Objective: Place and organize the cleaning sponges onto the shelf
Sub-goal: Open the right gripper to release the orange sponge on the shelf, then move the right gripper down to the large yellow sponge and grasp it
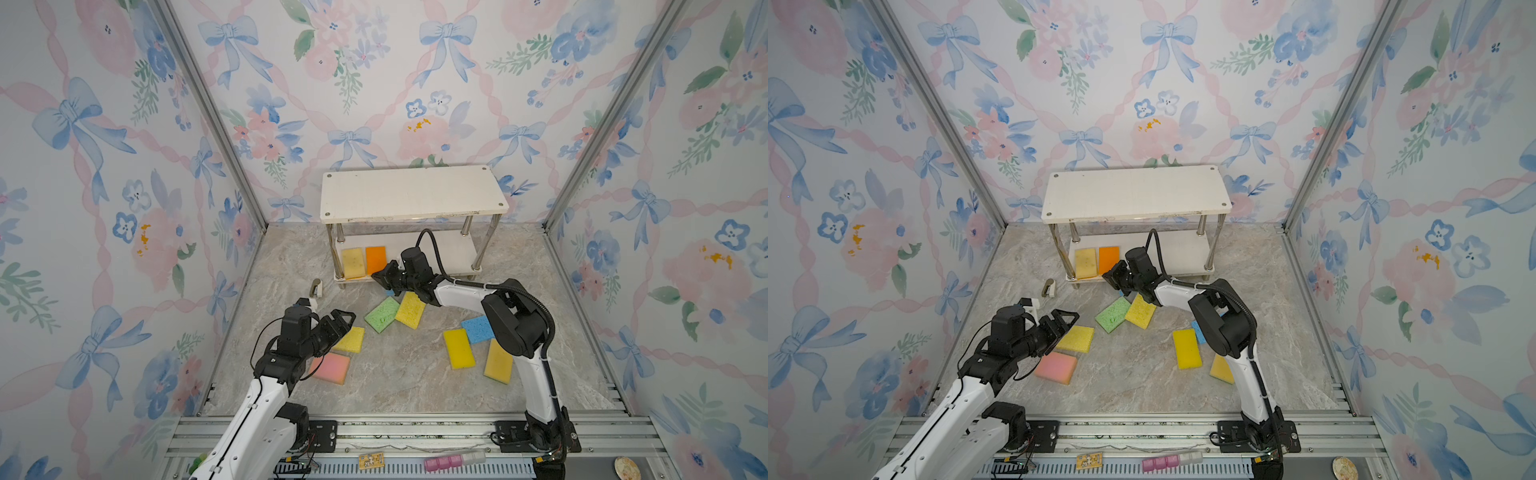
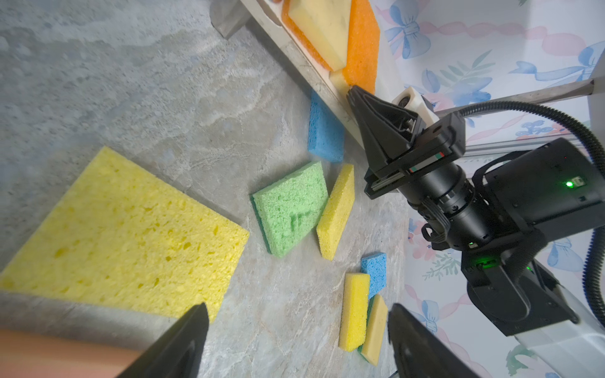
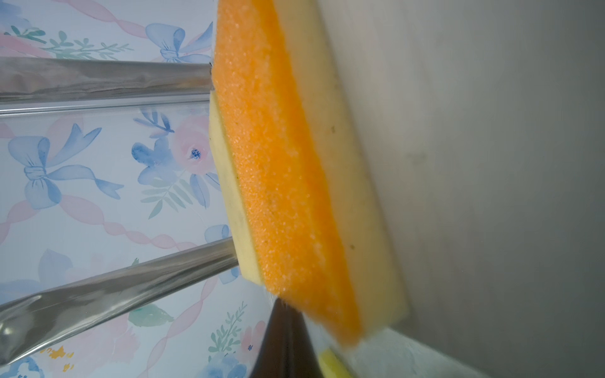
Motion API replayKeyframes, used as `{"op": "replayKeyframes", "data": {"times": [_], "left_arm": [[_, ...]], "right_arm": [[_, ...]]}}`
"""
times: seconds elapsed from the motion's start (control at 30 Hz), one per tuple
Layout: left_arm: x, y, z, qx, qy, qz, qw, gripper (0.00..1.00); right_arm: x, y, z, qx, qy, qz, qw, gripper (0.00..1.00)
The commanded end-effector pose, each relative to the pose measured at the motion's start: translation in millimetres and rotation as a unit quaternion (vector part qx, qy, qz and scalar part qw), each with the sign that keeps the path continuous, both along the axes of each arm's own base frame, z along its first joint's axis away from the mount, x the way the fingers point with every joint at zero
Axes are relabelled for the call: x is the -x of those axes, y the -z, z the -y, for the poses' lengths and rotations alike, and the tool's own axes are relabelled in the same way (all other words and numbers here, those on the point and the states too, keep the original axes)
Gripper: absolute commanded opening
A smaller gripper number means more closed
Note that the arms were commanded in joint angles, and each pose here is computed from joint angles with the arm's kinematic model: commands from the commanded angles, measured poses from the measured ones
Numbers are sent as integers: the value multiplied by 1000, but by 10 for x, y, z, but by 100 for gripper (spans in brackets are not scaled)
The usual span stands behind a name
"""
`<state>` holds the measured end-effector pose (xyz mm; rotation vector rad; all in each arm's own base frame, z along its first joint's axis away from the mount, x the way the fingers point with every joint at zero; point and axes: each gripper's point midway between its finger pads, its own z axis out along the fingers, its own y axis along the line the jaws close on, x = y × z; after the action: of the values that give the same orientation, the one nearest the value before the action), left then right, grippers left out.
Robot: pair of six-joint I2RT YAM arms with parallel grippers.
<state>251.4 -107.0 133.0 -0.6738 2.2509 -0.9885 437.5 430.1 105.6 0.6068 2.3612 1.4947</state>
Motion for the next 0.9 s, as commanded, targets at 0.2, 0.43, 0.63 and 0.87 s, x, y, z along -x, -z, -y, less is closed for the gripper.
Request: {"op": "replayKeyframes", "data": {"times": [0.2,0.43,0.63,0.87], "left_arm": [[-53,-125,-34,-12,-1,20,1000,89],[-65,-127,-27,-20,2,22,1000,92],[-71,-81,97,-39,30,18,999,96],[-195,-41,651,-92,139,7,986,98]], "right_arm": [[-6,23,25,18,-6,4,1000,0],[401,-197,314,72,-30,24,997,17],[881,-211,779,157,-69,22,985,37],[1317,67,1421,216,-88,-20,972,50]]}}
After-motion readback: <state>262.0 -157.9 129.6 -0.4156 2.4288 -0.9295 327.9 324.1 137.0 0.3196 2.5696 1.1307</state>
